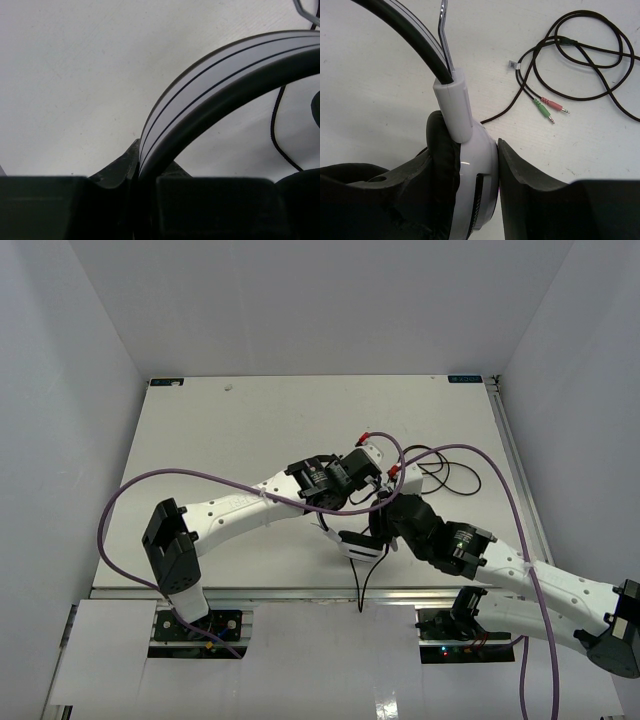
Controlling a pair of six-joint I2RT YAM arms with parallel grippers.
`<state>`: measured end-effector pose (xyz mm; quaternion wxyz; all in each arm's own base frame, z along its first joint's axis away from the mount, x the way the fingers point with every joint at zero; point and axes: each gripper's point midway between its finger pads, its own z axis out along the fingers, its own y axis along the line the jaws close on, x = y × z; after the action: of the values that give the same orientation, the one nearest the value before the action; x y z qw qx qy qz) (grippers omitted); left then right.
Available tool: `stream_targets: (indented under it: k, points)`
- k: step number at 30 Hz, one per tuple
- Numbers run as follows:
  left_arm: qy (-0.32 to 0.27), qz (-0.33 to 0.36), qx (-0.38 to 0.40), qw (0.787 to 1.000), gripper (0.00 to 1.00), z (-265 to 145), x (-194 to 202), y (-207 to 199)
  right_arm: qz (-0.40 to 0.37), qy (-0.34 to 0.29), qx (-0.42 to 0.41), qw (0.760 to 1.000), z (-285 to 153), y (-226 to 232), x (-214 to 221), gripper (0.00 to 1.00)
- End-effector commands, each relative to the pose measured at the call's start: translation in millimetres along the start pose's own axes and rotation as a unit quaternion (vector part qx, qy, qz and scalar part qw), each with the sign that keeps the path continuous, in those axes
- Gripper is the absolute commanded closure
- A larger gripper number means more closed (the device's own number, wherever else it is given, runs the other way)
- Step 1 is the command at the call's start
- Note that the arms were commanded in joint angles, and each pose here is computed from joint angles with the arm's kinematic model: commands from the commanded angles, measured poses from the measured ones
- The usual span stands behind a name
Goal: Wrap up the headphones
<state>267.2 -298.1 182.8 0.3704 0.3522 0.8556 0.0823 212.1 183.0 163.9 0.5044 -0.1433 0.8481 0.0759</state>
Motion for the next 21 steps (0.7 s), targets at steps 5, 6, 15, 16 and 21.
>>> stream_targets:
  k: [5,6,15,16,21]
  points:
    - [-0.061,-0.083,0.001,0.995,0.44,-21,-28,5,0.046,-0.046,-0.040,0.997,-3,24,-42,0.92]
    - [-0.067,-0.088,0.004,0.994,0.44,-23,-30,6,0.048,-0.047,-0.040,0.997,-3,24,-42,0.92]
    - [-0.086,-0.102,0.018,0.991,0.49,-34,-30,9,0.056,-0.057,-0.039,0.996,-8,20,-45,0.92]
    - [-0.085,-0.102,0.016,0.991,0.50,-33,-29,10,0.056,-0.058,-0.039,0.996,-8,20,-45,0.92]
    - [-0.082,-0.099,0.006,0.992,0.60,-31,-27,12,0.055,-0.057,-0.040,0.996,-8,20,-45,0.92]
